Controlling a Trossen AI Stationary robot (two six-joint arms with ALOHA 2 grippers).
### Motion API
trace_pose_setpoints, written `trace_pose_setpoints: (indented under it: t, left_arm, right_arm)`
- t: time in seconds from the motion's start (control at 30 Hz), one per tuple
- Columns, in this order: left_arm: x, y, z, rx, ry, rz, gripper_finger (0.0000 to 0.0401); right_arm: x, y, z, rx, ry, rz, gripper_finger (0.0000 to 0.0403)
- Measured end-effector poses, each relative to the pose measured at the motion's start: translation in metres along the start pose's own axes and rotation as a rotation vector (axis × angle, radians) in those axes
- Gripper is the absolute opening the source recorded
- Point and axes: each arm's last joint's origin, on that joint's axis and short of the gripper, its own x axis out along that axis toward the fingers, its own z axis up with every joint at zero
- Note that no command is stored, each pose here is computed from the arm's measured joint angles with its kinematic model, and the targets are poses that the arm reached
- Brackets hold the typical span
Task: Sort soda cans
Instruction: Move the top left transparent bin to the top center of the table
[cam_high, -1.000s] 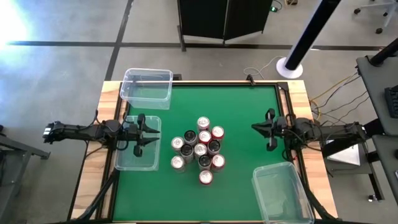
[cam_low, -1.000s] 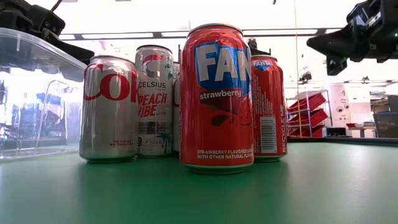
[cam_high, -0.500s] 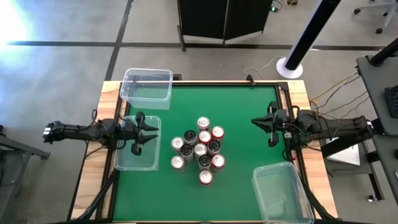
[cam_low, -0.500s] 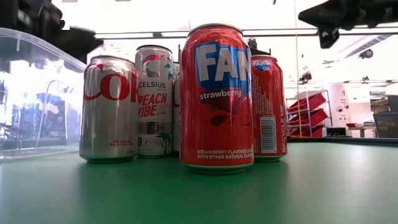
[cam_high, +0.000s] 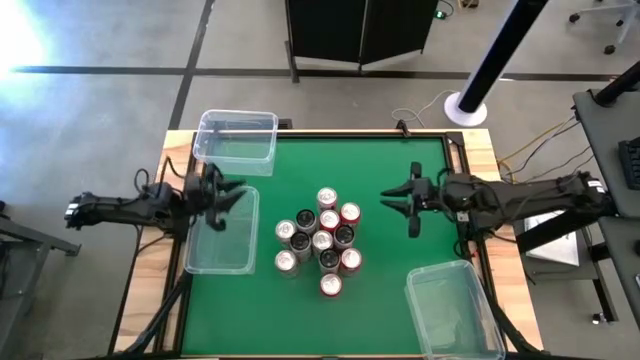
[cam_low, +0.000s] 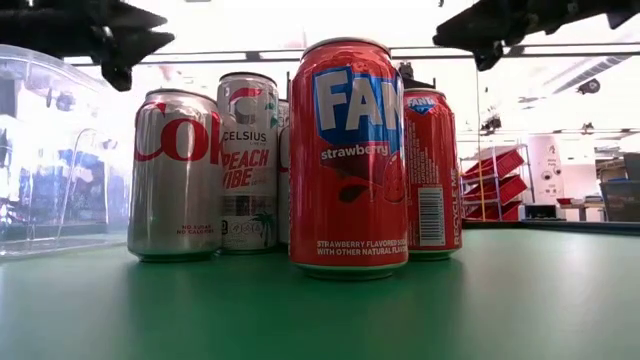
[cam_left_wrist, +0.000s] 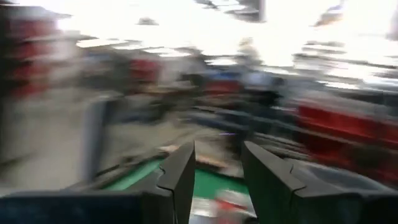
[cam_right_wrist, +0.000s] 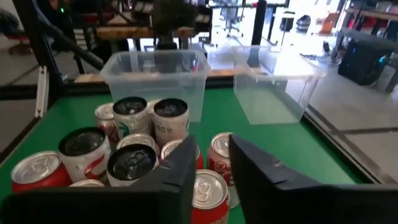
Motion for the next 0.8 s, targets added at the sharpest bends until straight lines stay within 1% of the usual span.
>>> trace_pose_setpoints:
  t: [0.03,0.07,0.13,0.2,0.3,0.37,0.47,0.53,0.6,0.7,0.8]
  left_arm:
    - [0.002,0.001,0.007,0.017,0.036,0.099,0.0117]
    - [0.003,0.001,0.015,0.06,0.092,0.168,0.0117]
    - [0.004,0.001,0.03,0.132,0.209,0.249,0.0117]
    - [0.007,0.0,0.047,0.129,0.281,0.305,0.0117]
    - [0.016,-0.004,0.073,0.066,0.308,0.37,0.0118]
    - [0.024,-0.008,0.091,0.044,0.321,0.385,0.0124]
    - [0.04,-0.013,0.111,0.032,0.395,0.406,0.0144]
    - [0.055,-0.013,0.116,0.058,0.485,0.455,0.0163]
    - [0.073,-0.009,0.119,0.06,0.538,0.531,0.0183]
    - [0.103,0.004,0.121,0.016,0.6,0.659,0.0209]
    - [0.135,0.024,0.121,-0.062,0.669,0.687,0.0226]
  right_arm:
    - [0.003,0.0,0.0,-0.001,0.009,0.0,0.0126]
    - [0.006,0.001,0.0,-0.002,0.02,0.0,0.014]
    - [0.012,0.002,0.001,0.006,0.037,0.0,0.0164]
    - [0.016,0.003,0.001,0.004,0.053,0.008,0.0184]
    - [0.021,0.007,-0.003,-0.002,0.076,0.026,0.0205]
    - [0.024,0.009,-0.006,0.004,0.095,0.033,0.0213]
    - [0.028,0.012,-0.009,0.005,0.115,0.04,0.0219]
    - [0.03,0.013,-0.011,-0.017,0.127,0.045,0.0222]
    - [0.032,0.013,-0.013,-0.032,0.136,0.046,0.0226]
    - [0.033,0.014,-0.014,-0.025,0.143,0.045,0.0234]
    - [0.033,0.014,-0.014,0.022,0.143,0.042,0.0243]
